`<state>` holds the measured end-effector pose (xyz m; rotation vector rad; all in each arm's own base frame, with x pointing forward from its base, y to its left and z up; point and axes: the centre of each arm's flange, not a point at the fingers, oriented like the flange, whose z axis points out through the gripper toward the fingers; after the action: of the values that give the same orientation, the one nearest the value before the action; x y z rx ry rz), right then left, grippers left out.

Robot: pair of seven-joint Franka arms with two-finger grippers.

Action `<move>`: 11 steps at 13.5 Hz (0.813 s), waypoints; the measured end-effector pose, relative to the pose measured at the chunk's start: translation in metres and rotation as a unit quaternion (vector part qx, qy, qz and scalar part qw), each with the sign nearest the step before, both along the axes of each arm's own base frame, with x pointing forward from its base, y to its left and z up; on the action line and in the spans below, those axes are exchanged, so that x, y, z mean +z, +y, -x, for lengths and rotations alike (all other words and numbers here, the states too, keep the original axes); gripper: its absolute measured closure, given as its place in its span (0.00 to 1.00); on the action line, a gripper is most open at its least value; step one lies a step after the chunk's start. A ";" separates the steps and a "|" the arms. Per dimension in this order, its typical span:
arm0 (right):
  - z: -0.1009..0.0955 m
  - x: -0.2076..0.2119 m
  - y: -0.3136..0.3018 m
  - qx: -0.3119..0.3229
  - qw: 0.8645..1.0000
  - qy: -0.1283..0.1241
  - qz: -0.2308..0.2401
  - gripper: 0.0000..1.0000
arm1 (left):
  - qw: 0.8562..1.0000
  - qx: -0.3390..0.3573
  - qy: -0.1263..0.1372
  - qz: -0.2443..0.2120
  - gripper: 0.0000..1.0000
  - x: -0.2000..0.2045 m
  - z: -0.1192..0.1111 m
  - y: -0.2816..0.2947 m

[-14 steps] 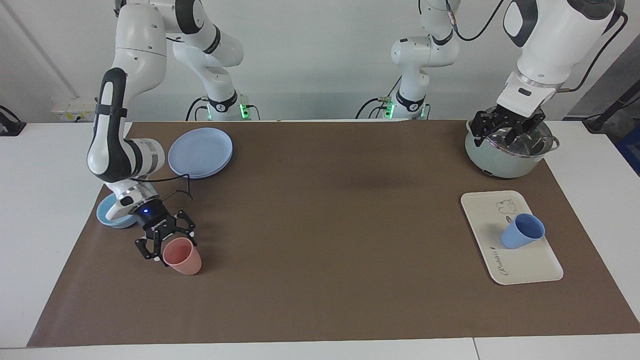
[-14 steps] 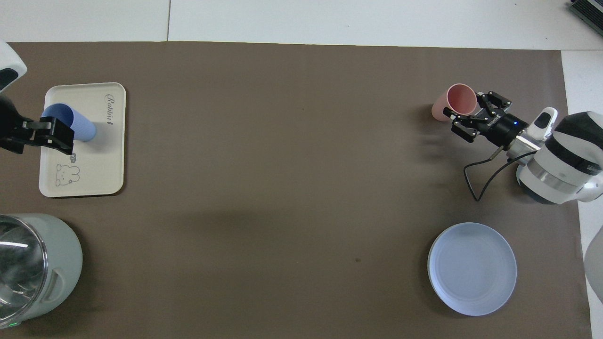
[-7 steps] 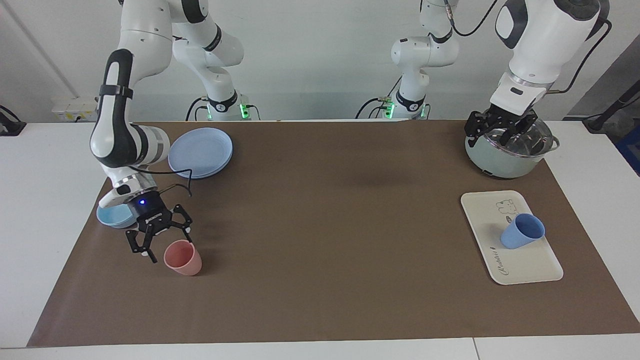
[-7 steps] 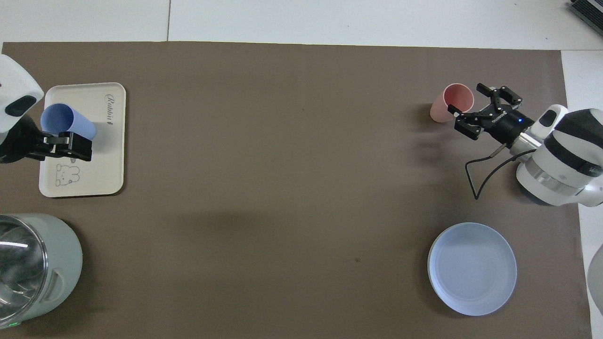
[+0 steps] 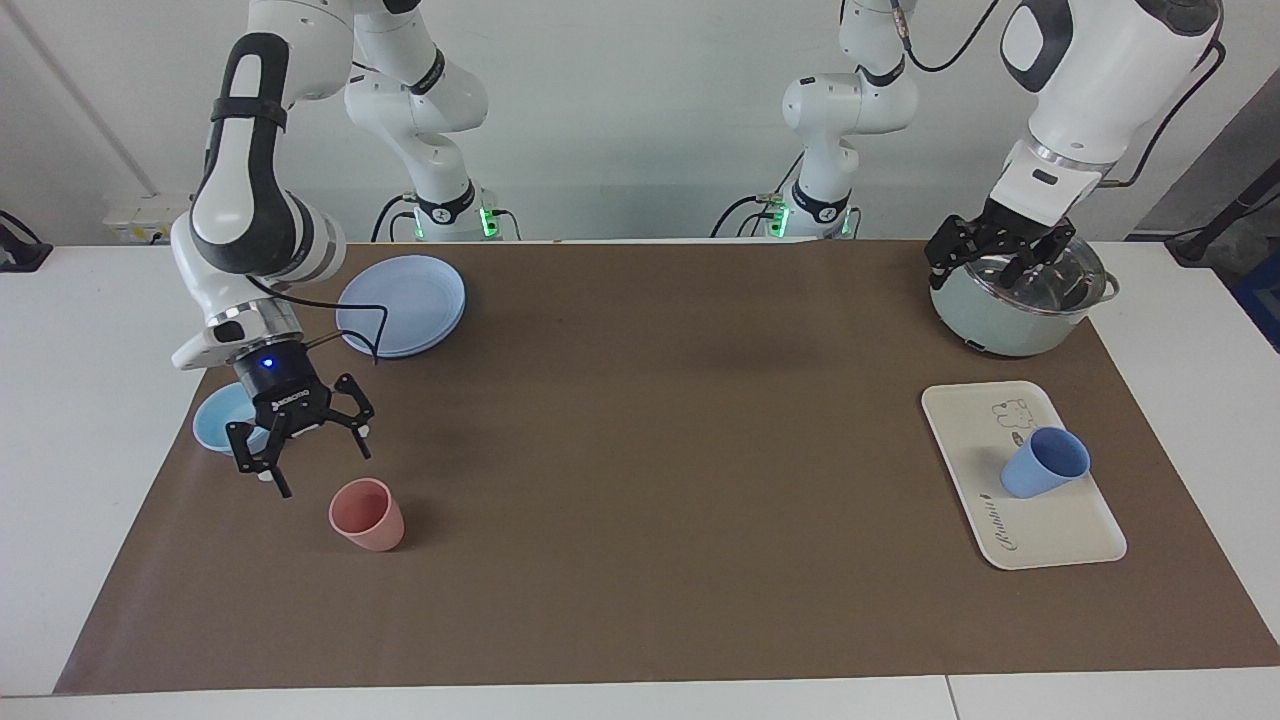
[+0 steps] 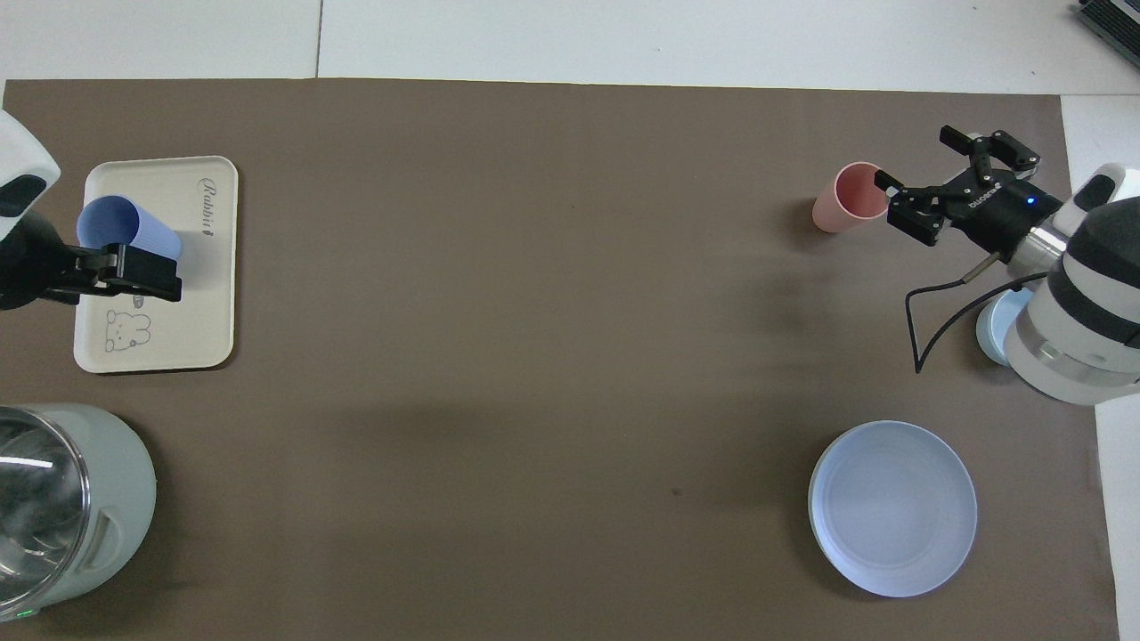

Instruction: Place cup on tray

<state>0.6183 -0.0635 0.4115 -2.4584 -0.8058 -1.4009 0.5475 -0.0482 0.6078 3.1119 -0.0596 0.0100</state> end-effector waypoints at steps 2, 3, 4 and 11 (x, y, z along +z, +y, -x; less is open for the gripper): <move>-0.001 0.021 -0.002 0.007 0.999 0.022 0.025 0.00 | 1.000 -0.001 -0.001 0.000 0.00 0.001 0.000 -0.001; -0.001 0.034 -0.001 0.009 0.999 0.034 0.039 0.00 | 1.000 -0.001 -0.002 0.000 0.00 0.001 0.000 -0.001; 0.000 0.046 0.000 0.009 0.997 0.048 0.056 0.00 | 1.000 -0.002 -0.002 0.000 0.00 0.001 0.000 -0.002; 0.000 0.070 0.019 -0.053 0.969 0.174 0.170 0.00 | 1.000 0.000 -0.003 0.001 0.00 0.001 0.000 0.000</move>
<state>0.6182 -0.0445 0.4813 -2.9302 -0.9012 -0.8715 0.5474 -0.0479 0.6091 3.1106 -0.0592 0.0179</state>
